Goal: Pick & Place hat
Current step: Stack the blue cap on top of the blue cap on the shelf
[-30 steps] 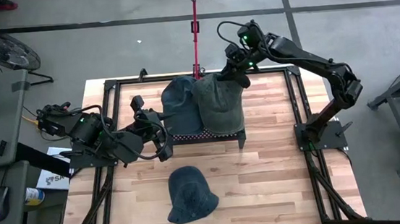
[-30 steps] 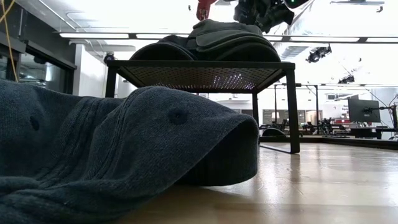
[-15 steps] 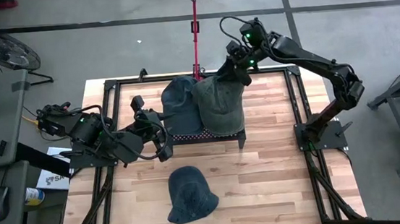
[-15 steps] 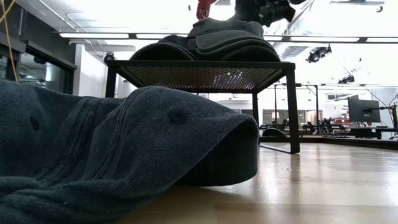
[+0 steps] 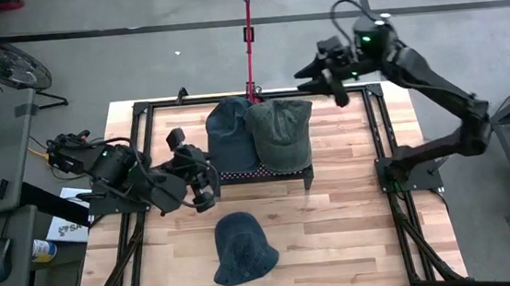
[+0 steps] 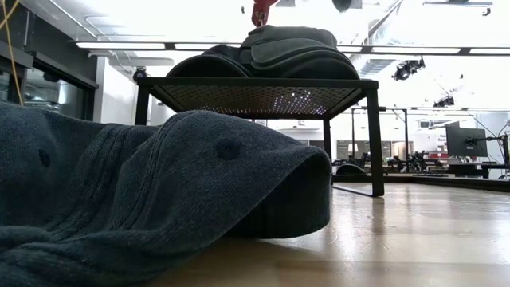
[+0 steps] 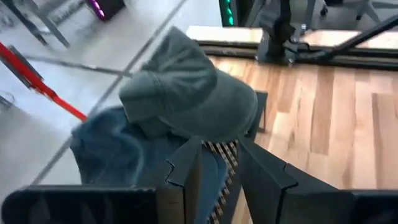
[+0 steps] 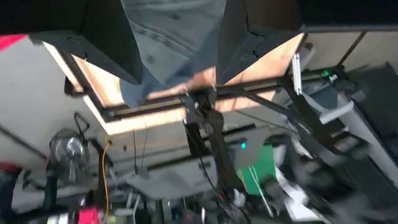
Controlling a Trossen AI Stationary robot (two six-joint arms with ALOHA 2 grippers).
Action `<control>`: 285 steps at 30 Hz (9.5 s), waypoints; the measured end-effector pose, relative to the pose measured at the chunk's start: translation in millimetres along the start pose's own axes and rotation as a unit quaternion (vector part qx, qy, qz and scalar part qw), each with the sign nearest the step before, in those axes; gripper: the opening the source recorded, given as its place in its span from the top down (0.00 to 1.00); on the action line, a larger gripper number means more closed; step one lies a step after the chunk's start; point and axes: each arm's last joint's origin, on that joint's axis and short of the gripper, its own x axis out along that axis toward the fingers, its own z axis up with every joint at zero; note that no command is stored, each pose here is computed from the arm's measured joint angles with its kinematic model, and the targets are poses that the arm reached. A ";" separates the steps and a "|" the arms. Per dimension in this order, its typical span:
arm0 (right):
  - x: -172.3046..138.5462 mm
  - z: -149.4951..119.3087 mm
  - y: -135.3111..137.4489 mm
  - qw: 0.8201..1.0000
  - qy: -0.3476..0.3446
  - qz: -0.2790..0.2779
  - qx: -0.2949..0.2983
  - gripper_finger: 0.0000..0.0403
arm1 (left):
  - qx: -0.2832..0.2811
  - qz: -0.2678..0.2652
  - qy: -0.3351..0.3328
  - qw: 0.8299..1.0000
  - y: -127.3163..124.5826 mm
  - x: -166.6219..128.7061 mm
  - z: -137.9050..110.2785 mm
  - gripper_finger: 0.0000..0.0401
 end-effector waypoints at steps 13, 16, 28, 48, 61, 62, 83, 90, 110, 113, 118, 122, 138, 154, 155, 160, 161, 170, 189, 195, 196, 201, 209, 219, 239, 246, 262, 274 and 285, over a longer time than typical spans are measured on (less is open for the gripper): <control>-28.0 0.8 87.7 0.999 -0.017 -0.036 -0.008 0.52 | -0.030 -0.056 0.169 0.984 -30.3 41.3 -63.5 0.75; -23.0 -5.1 101.8 0.999 0.004 -0.033 0.003 0.52 | -0.028 -0.091 0.217 0.971 -41.7 55.7 -85.9 0.75; 8.5 -26.4 159.7 0.995 0.064 0.004 0.072 0.52 | -0.035 -0.084 0.345 0.934 -56.1 91.6 -175.7 0.75; 26.2 -65.0 256.4 0.990 0.103 0.049 0.086 0.52 | -0.154 -0.317 0.303 0.886 -107.3 93.4 -243.0 0.75; 57.8 -112.8 306.8 0.982 0.173 0.052 0.056 0.52 | -0.390 -0.275 0.289 0.830 -128.1 70.9 -241.9 0.75; 61.3 -117.4 310.0 0.981 0.180 0.051 0.052 0.52 | -0.404 -0.268 0.293 0.824 -127.9 71.1 -242.1 0.75; 77.3 -177.1 371.8 0.976 0.205 0.065 0.046 0.52 | -0.479 -0.219 0.388 0.756 -154.7 87.1 -260.1 0.75; 66.0 -181.1 382.0 0.978 0.193 0.064 0.044 0.52 | -0.468 -0.219 0.391 0.762 -169.2 93.7 -260.4 0.75; 46.1 -186.3 395.4 0.988 0.137 0.014 0.077 0.52 | -0.459 -0.268 0.324 0.783 -196.5 90.9 -220.8 0.99; 47.6 -185.1 393.6 0.988 0.122 -0.004 0.092 0.52 | -0.444 -0.296 0.292 0.794 -202.5 83.3 -196.6 1.00; 50.3 -183.1 390.4 0.988 0.101 -0.029 0.116 0.52 | -0.407 -0.313 0.222 0.829 -206.1 67.4 -150.6 1.00; 54.7 -180.7 386.5 0.986 0.089 -0.045 0.133 0.52 | -0.370 -0.305 0.169 0.861 -200.9 53.9 -113.0 1.00; 77.5 -143.9 381.2 0.985 -0.046 -0.045 0.159 0.52 | -0.188 -0.103 -0.161 0.963 -142.5 -14.4 13.5 1.00; 114.1 -94.8 336.2 0.966 -0.180 -0.117 0.145 0.52 | -0.115 -0.001 -0.269 0.956 -119.8 -8.9 58.3 1.00; 116.2 -93.6 333.1 0.965 -0.181 -0.119 0.145 0.52 | -0.114 -0.006 -0.271 0.956 -118.5 -6.1 59.6 1.00; 124.8 -88.6 320.2 0.963 -0.185 -0.125 0.152 0.52 | -0.114 -0.014 -0.277 0.954 -111.3 5.6 65.8 1.00; 125.8 -87.9 318.4 0.962 -0.187 -0.127 0.152 0.52 | -0.114 -0.016 -0.279 0.953 -110.1 7.5 66.9 1.00; 129.7 -80.7 309.7 0.956 -0.207 -0.134 0.161 0.52 | -0.105 -0.028 -0.286 0.952 -103.8 16.9 72.2 1.00; 134.2 -74.7 301.4 0.956 -0.216 -0.123 0.156 0.91 | -0.102 -0.029 -0.287 0.952 -104.1 16.7 72.2 1.00; 134.4 -74.6 301.5 0.957 -0.215 -0.121 0.151 0.97 | -0.100 -0.029 -0.286 0.953 -104.4 16.7 71.7 1.00; 134.5 -74.7 301.9 0.959 -0.213 -0.116 0.150 0.98 | -0.100 -0.029 -0.286 0.953 -104.4 16.7 71.7 1.00; 132.4 -75.3 304.8 0.962 -0.208 -0.106 0.140 0.99 | -0.081 -0.056 -0.288 0.953 -106.2 16.8 71.3 0.97; 116.8 -73.7 310.1 0.970 -0.187 -0.102 0.121 0.99 | -0.033 -0.104 -0.274 0.955 -90.1 -13.1 67.0 0.81; 97.1 -82.2 310.3 0.995 -0.054 0.013 0.081 0.99 | -0.001 -0.183 -0.235 0.955 -67.5 -67.9 47.2 0.70; 83.8 -132.9 287.7 0.957 0.264 0.059 -0.103 0.99 | -0.077 -0.201 -0.110 0.970 -87.6 -56.7 5.2 0.70; 73.4 -147.0 279.1 0.920 0.366 0.061 -0.124 0.99 | -0.106 -0.194 -0.086 0.971 -105.0 -42.4 -9.9 0.70; 69.6 -173.8 281.4 0.856 0.473 0.071 -0.199 0.99 | -0.102 -0.147 -0.028 0.983 -159.8 22.2 -35.0 0.70; 78.7 -191.9 290.6 0.833 0.501 0.077 -0.220 0.99 | 0.096 -0.186 -0.035 0.977 -175.5 89.4 -31.2 0.69; 77.7 -192.3 289.2 0.832 0.505 0.064 -0.222 0.99 | 0.147 -0.307 0.017 0.940 -183.7 107.9 -40.9 0.44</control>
